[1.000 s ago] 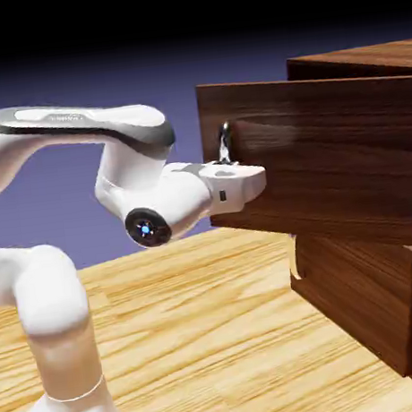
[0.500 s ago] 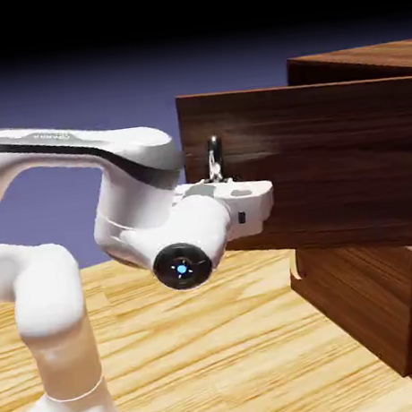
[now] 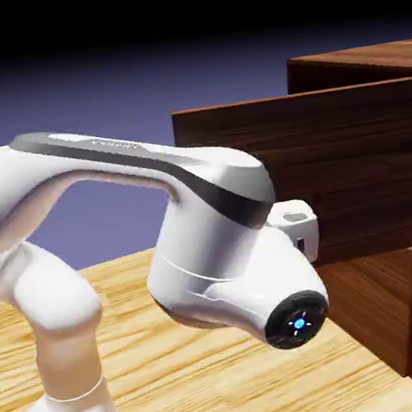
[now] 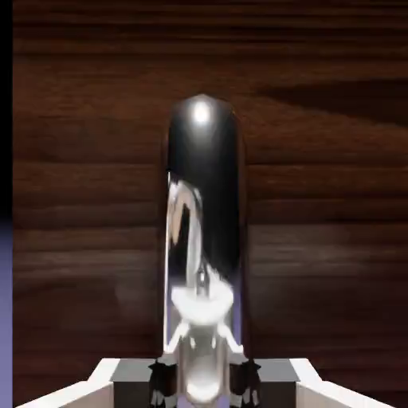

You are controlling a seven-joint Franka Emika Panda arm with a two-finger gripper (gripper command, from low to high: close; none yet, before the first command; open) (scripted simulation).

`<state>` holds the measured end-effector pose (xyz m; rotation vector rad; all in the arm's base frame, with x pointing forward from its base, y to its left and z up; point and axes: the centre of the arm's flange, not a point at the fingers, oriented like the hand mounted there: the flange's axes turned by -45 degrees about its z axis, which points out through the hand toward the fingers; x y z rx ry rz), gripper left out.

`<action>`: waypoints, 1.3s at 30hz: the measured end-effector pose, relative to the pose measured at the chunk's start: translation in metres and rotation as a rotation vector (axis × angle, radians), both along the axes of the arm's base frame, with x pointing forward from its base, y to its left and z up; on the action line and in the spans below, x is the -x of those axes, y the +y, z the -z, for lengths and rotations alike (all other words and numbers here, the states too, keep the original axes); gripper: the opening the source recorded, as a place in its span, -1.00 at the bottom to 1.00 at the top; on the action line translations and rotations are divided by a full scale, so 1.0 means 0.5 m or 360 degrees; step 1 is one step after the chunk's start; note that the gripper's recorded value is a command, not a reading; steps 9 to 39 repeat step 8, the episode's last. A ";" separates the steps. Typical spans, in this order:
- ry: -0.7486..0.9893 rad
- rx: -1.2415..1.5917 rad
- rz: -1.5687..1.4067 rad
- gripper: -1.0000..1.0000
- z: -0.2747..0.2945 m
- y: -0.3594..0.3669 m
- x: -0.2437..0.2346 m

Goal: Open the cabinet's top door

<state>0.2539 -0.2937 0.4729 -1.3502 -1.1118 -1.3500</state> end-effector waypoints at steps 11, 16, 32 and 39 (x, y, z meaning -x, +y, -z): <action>0.0000 0.0000 -0.0211 -1.00 0.000 -0.096 -0.027; 0.0000 0.0000 -0.0211 -1.00 0.000 -0.096 -0.027; 0.0000 0.0000 -0.0211 -1.00 0.000 -0.096 -0.027; 0.0000 0.0000 -0.0211 -1.00 0.000 -0.096 -0.027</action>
